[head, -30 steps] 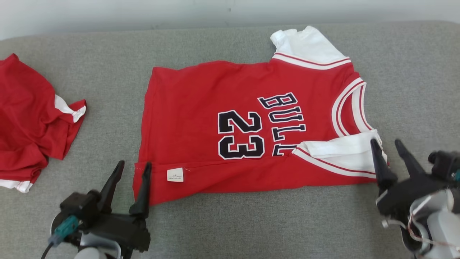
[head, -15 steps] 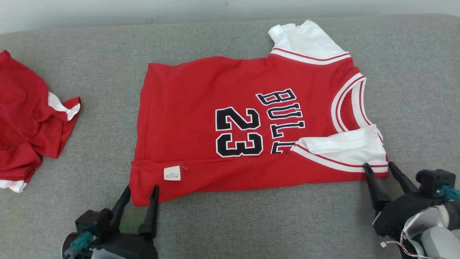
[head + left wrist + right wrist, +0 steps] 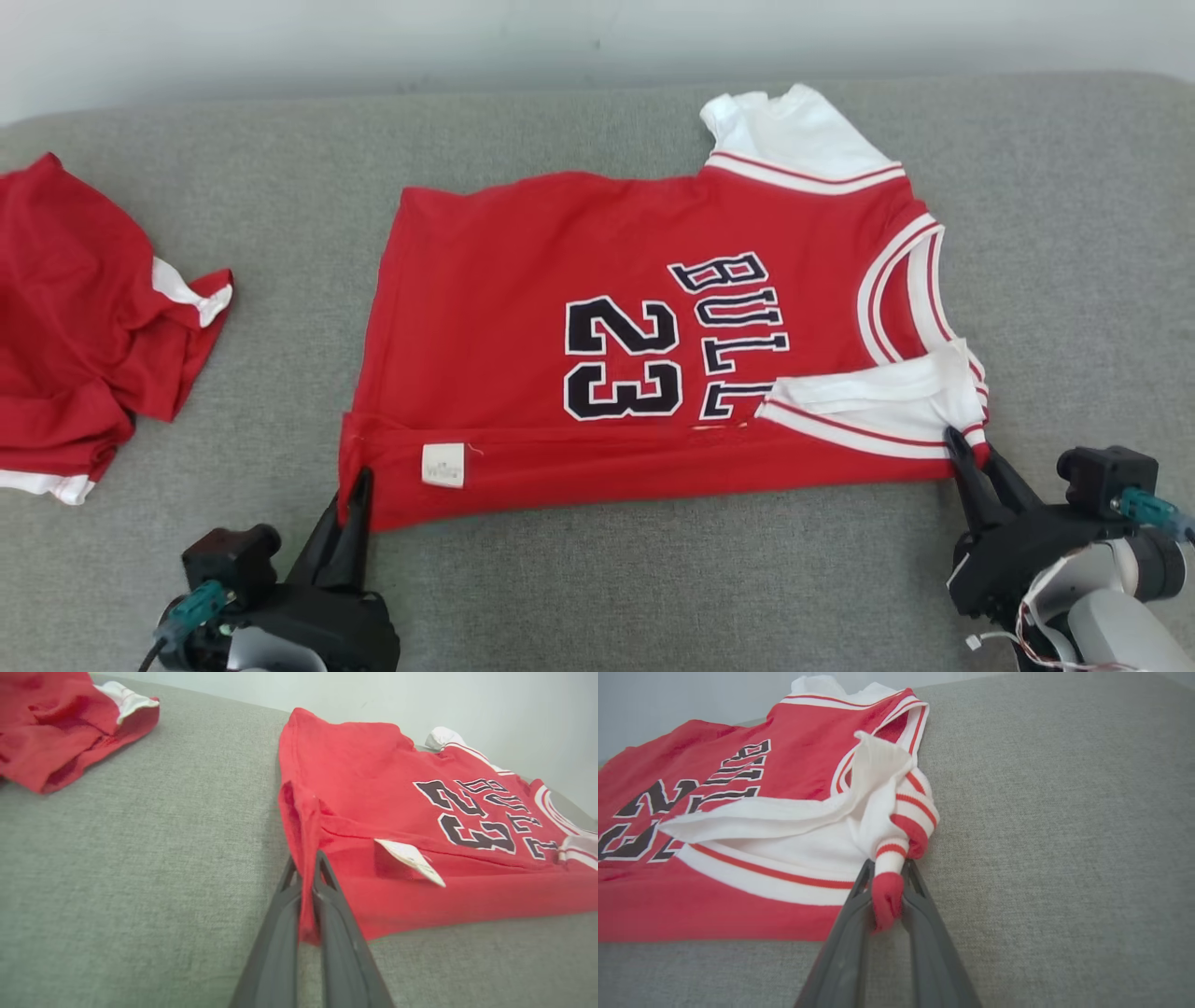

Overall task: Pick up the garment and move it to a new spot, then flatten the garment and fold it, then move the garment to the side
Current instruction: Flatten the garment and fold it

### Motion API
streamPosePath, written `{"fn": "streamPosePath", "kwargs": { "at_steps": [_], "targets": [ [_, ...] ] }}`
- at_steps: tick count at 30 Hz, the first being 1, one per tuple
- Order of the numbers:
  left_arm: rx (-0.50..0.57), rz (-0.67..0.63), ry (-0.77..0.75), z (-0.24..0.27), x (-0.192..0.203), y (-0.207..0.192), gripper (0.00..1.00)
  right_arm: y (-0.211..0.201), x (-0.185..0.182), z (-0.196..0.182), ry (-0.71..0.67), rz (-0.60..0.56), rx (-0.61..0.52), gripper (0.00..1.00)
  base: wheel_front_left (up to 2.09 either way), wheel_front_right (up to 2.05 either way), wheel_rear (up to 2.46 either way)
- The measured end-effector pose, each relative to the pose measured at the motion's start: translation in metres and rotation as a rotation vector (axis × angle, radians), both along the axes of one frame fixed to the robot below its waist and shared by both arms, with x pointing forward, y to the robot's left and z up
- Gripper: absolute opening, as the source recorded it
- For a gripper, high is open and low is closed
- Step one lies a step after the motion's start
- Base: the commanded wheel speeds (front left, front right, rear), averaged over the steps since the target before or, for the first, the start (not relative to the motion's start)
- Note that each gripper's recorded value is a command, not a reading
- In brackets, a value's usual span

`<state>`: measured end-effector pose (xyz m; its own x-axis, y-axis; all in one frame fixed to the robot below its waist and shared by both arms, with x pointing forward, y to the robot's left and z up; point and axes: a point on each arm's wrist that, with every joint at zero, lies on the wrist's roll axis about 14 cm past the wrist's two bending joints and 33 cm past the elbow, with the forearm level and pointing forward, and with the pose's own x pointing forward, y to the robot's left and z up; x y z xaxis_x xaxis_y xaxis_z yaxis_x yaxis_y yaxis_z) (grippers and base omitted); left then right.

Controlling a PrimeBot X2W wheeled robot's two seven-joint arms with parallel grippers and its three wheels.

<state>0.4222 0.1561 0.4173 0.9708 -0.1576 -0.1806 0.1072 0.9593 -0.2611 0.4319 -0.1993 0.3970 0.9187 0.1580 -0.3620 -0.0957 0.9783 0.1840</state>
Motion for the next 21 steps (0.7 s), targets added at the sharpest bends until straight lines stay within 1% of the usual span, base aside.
{"fn": "streamPosePath", "kwargs": {
  "at_steps": [3, 8, 12, 17, 18, 19, 20, 21],
  "targets": [
    [-0.010, 0.018, -0.029, 0.011, -0.007, 0.006, 0.00, 0.000, -0.008, 0.009, -0.022, 0.001, 0.015, 0.00, 0.00, 0.00, 0.00],
    [-0.014, 0.024, -0.025, 0.011, -0.032, 0.007, 0.00, -0.005, -0.032, 0.016, -0.026, -0.008, 0.035, 0.00, 0.00, 0.00, 0.00],
    [-0.029, 0.049, -0.010, 0.008, -0.051, 0.010, 0.00, -0.012, -0.056, 0.013, 0.007, -0.026, 0.040, 0.00, 0.00, 0.00, 0.00],
    [-0.031, 0.069, 0.036, -0.002, -0.069, 0.007, 0.00, -0.011, -0.082, 0.002, 0.079, -0.052, 0.069, 0.00, 0.00, 0.00, 0.00],
    [-0.031, 0.072, 0.038, -0.002, -0.070, 0.007, 0.40, -0.010, -0.085, 0.000, 0.086, -0.057, 0.073, 0.22, 0.00, 0.00, 0.00],
    [-0.032, 0.076, 0.039, -0.002, -0.070, 0.006, 0.83, -0.010, -0.086, 0.000, 0.087, -0.057, 0.065, 0.50, 0.00, 0.00, 0.00],
    [-0.028, 0.078, 0.039, -0.002, -0.070, 0.006, 1.00, -0.010, -0.085, 0.002, 0.082, -0.058, 0.060, 1.00, 0.00, 0.00, 0.00],
    [-0.025, 0.079, 0.034, -0.001, -0.069, 0.006, 1.00, -0.010, -0.084, 0.005, 0.071, -0.060, 0.060, 1.00, 0.00, 0.00, 0.00]
  ]
}}
